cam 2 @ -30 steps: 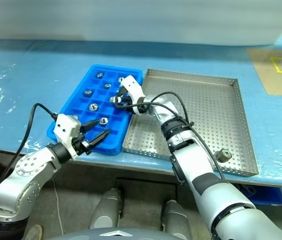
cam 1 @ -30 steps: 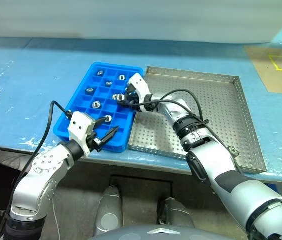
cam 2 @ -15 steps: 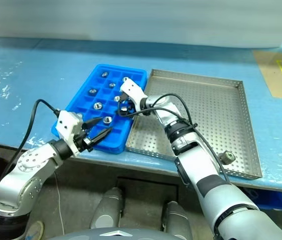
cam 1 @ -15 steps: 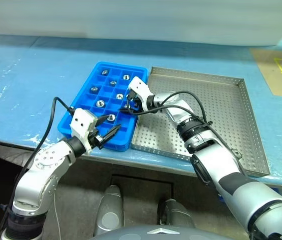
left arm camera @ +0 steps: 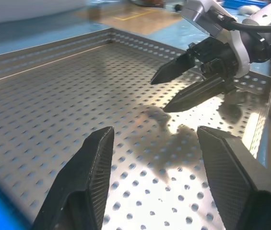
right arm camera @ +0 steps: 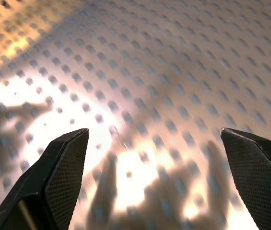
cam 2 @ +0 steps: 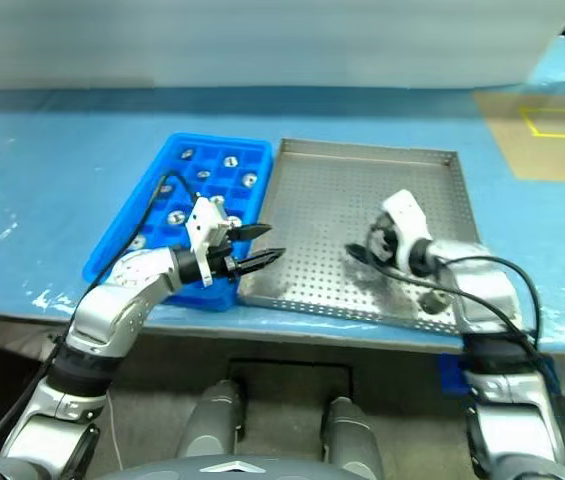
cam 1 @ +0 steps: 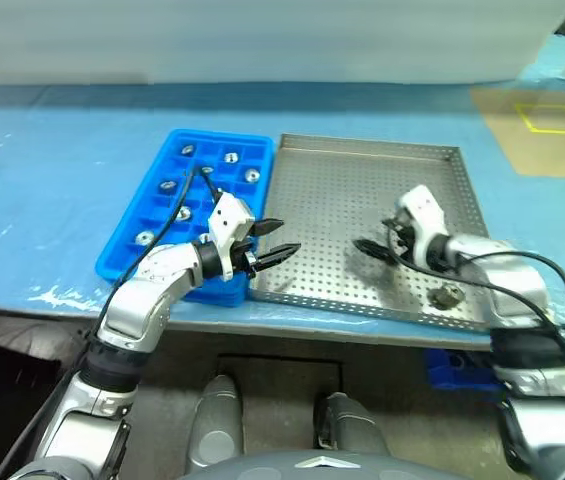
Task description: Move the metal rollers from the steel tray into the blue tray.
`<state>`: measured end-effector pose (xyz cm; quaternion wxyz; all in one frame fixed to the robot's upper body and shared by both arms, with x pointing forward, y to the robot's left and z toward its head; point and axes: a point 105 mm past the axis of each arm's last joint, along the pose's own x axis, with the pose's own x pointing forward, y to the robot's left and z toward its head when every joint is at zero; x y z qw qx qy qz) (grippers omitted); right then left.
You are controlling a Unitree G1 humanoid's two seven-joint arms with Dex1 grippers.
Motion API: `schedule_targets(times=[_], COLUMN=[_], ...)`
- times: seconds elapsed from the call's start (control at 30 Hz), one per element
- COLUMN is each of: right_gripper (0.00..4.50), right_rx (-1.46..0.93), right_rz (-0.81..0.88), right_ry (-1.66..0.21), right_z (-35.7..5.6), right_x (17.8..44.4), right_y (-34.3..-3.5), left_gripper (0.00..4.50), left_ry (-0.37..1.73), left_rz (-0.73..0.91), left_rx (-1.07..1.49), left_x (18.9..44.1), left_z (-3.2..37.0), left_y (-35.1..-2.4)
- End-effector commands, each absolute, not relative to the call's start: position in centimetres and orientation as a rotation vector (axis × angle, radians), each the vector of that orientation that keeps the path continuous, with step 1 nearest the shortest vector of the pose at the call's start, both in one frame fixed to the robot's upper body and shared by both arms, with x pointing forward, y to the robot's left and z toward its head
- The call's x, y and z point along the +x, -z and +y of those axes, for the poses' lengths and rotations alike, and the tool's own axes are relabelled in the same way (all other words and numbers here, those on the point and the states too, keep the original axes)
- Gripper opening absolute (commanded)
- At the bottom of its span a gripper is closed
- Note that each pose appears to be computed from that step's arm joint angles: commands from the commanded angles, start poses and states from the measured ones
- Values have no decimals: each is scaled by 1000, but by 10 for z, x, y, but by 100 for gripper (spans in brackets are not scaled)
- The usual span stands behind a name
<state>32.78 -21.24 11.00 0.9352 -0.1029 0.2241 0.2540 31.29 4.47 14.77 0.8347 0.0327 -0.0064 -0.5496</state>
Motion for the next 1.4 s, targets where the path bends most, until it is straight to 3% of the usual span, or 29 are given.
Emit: schedule_targets(times=[0.03,0.27,0.47,0.57,0.77,0.8,0.93,1.03,1.17,1.4], right_gripper=[449,449,449,386,176,161,162,162,162,162], right_rx=[-197,-162,-110,-94,-113,-111,-131,-148,-118,-115], right_rz=[387,512,595,612,636,633,607,463,288,235], right_ry=[-444,-339,-323,-313,-323,-327,-355,-417,-572,-884], right_z=[-220,-238,-238,-237,-237,-236,-230,-211,-164,-72], right_x=[313,286,280,284,288,289,295,314,340,365], right_y=[-139,-129,-108,-100,-89,-89,-92,-117,-151,-156], left_gripper=[290,290,290,290,290,290,290,290,290,290], left_ry=[1256,1324,1335,1336,1333,1332,1324,1294,1206,1003], left_rz=[-58,-59,-59,-64,-72,-73,-78,-91,-120,-123], left_rx=[83,78,98,99,109,112,121,124,115,110], left_x=[312,312,313,312,311,311,312,314,315,296], left_z=[32,23,24,24,26,27,31,37,49,86], left_y=[-154,-152,-151,-152,-154,-154,-156,-159,-165,-165])
